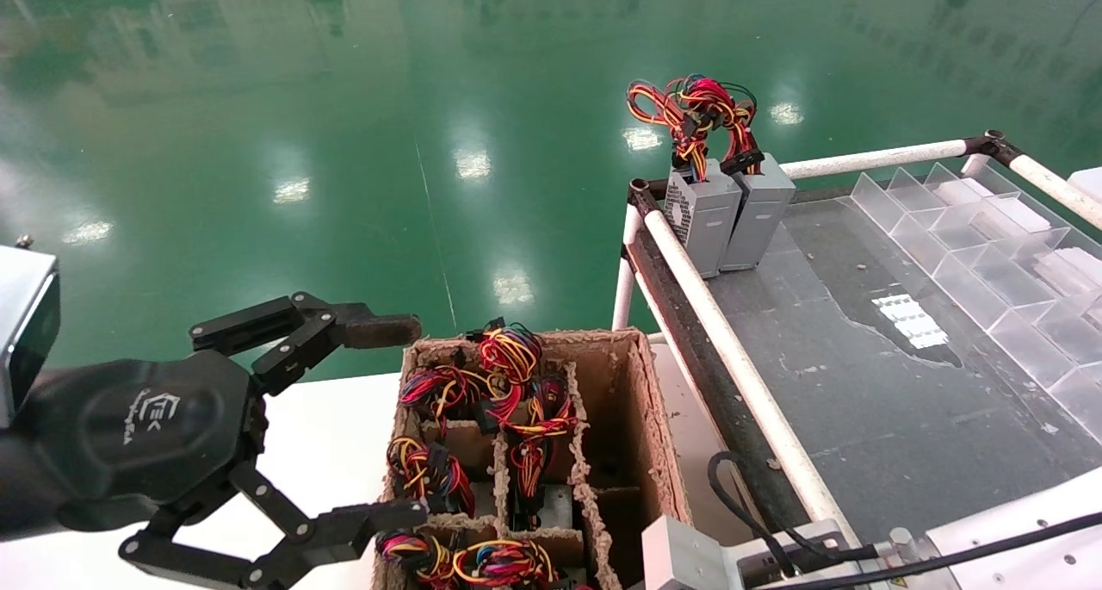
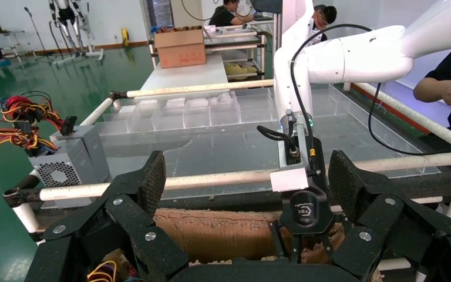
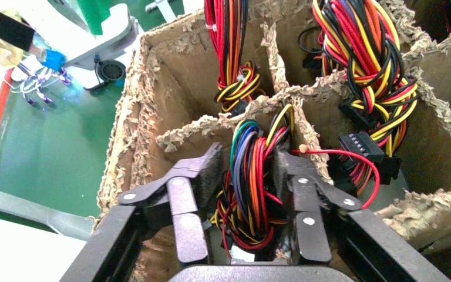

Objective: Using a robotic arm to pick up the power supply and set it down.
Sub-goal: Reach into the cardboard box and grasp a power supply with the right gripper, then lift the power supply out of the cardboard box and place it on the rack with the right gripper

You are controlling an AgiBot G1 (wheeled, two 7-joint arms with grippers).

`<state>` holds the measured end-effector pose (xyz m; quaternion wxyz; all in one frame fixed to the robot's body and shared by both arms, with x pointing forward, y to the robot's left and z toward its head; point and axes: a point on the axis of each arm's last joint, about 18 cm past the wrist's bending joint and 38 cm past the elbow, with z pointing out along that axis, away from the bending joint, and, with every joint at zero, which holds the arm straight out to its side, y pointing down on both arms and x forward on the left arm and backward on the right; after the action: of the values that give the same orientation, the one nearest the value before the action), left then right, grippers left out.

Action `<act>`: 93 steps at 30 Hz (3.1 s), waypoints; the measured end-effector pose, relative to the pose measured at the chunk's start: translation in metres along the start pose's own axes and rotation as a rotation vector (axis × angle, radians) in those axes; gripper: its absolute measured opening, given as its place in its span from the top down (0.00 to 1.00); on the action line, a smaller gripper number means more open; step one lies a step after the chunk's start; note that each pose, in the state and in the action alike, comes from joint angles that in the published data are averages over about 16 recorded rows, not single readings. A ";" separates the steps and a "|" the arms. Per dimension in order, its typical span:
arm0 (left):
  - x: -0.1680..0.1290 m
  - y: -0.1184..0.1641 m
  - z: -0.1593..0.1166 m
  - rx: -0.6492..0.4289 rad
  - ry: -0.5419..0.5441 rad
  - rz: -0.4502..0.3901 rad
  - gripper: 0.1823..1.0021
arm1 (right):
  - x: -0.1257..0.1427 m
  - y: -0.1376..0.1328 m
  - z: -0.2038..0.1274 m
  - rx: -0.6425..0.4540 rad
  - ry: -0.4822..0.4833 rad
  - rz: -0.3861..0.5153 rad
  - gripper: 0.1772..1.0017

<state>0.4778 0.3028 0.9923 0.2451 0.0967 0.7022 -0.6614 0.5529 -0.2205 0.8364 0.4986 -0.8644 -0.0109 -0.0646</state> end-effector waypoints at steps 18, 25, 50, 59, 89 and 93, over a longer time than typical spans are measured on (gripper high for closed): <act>0.000 0.000 0.000 0.000 0.000 0.000 0.00 | 0.000 0.000 0.003 0.010 0.036 -0.020 0.94; 0.000 0.000 0.000 0.000 0.000 0.000 0.00 | -0.002 -0.002 0.000 0.043 0.039 -0.009 0.97; 0.000 0.000 0.000 0.000 0.000 0.000 0.00 | -0.014 -0.045 -0.068 0.340 0.080 -0.017 0.98; 0.000 0.000 0.000 0.000 0.000 0.000 0.00 | -0.010 -0.081 -0.136 0.495 0.206 -0.072 0.98; 0.000 0.000 0.000 0.000 0.000 0.000 0.00 | 0.047 -0.054 -0.298 0.516 0.798 -0.092 0.98; 0.000 0.000 0.000 0.000 0.000 0.000 0.00 | 0.049 -0.044 -0.302 0.504 0.816 -0.075 0.98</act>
<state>0.4778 0.3028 0.9923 0.2451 0.0967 0.7022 -0.6614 0.5670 -0.4612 1.0292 0.6536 -0.6196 0.1389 -0.4118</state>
